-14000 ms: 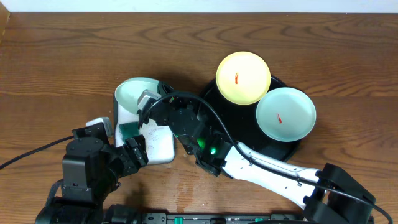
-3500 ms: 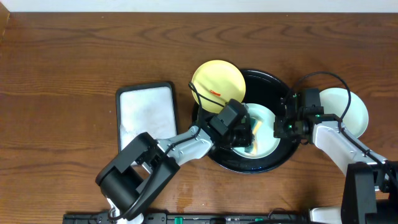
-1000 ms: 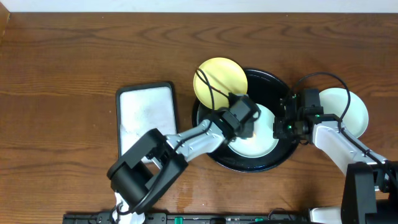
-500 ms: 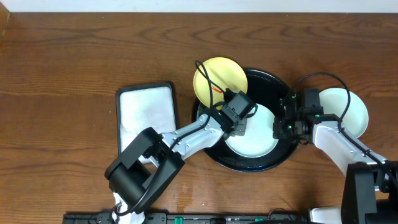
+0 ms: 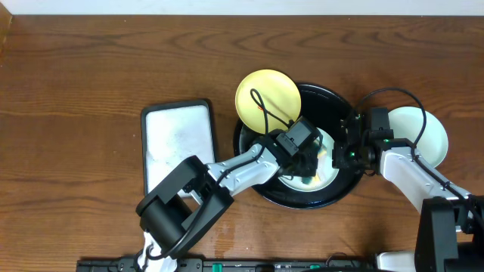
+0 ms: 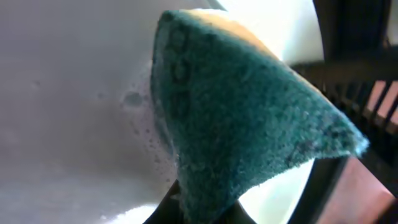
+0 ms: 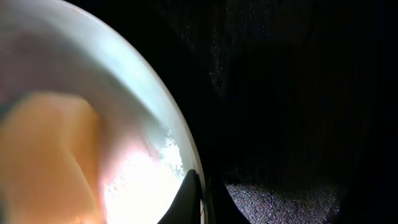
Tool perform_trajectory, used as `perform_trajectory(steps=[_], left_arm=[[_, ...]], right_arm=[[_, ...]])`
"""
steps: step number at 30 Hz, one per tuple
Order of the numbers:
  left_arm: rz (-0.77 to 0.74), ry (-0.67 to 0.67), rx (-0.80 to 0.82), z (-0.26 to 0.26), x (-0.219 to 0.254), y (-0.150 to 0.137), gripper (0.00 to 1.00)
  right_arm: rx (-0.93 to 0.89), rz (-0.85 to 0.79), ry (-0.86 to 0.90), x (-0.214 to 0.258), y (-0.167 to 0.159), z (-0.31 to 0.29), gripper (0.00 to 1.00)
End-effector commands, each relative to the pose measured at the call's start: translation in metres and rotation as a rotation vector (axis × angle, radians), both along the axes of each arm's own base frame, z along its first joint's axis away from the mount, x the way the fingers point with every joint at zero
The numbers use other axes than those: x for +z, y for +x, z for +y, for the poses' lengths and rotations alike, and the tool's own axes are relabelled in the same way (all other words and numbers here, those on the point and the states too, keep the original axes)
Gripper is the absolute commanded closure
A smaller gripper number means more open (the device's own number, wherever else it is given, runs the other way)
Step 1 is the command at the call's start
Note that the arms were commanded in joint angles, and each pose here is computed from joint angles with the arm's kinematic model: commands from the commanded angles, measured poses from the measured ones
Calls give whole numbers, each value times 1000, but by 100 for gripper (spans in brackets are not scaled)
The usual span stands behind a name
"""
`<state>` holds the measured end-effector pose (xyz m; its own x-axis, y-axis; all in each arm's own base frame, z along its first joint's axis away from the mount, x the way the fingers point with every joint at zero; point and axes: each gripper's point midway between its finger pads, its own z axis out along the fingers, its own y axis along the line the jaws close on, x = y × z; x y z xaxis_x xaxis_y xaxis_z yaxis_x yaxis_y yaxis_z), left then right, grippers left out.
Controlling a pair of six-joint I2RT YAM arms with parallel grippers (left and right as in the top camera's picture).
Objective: Clean dirty plates on tray and stack at the side
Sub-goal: 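Scrub the held pale green plate with the sponge in the left gripper, then return the sponge to the foam tray with the left gripper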
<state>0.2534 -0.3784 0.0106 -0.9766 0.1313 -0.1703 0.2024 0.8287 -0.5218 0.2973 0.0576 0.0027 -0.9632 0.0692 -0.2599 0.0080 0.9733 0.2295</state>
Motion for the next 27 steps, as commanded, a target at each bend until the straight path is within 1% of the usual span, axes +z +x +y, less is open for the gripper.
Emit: perform_trajectory(steps=[1, 3, 5, 7, 9, 11, 15, 18, 19, 21, 24, 27], left_arm=[[168, 19, -49, 9, -29, -30, 92], [141, 77, -2, 29, -34, -13, 92], [100, 187, 65, 61, -42, 8, 92], [90, 284, 120, 93, -45, 24, 92], [101, 330, 167, 113, -45, 34, 93], [111, 348, 199, 124, -41, 43, 92], [104, 324, 188, 119, -23, 52, 93], [112, 226, 124, 96, -2, 48, 92], [123, 159, 102, 86, 16, 44, 93], [128, 111, 87, 81, 35, 38, 92], [98, 85, 76, 86, 67, 32, 92], [28, 82, 51, 99, 102, 25, 92]], right_arm=[[-8, 23, -33, -7, -4, -6, 99], [-7, 23, -33, -7, -4, -6, 99], [-7, 23, -33, -7, -4, -6, 99], [-8, 23, -33, -7, -4, -6, 99], [-8, 23, -33, -7, -4, -6, 99], [-8, 22, -33, -7, -4, -6, 99], [-7, 22, -34, -7, -4, -6, 99], [-7, 22, -34, -7, -4, -6, 99], [-7, 21, -34, -6, -4, -6, 99], [-7, 19, -33, -6, -3, -6, 99], [4, 1, -35, -2, -1, -5, 99], [6, -37, -33, 9, 3, -5, 99]])
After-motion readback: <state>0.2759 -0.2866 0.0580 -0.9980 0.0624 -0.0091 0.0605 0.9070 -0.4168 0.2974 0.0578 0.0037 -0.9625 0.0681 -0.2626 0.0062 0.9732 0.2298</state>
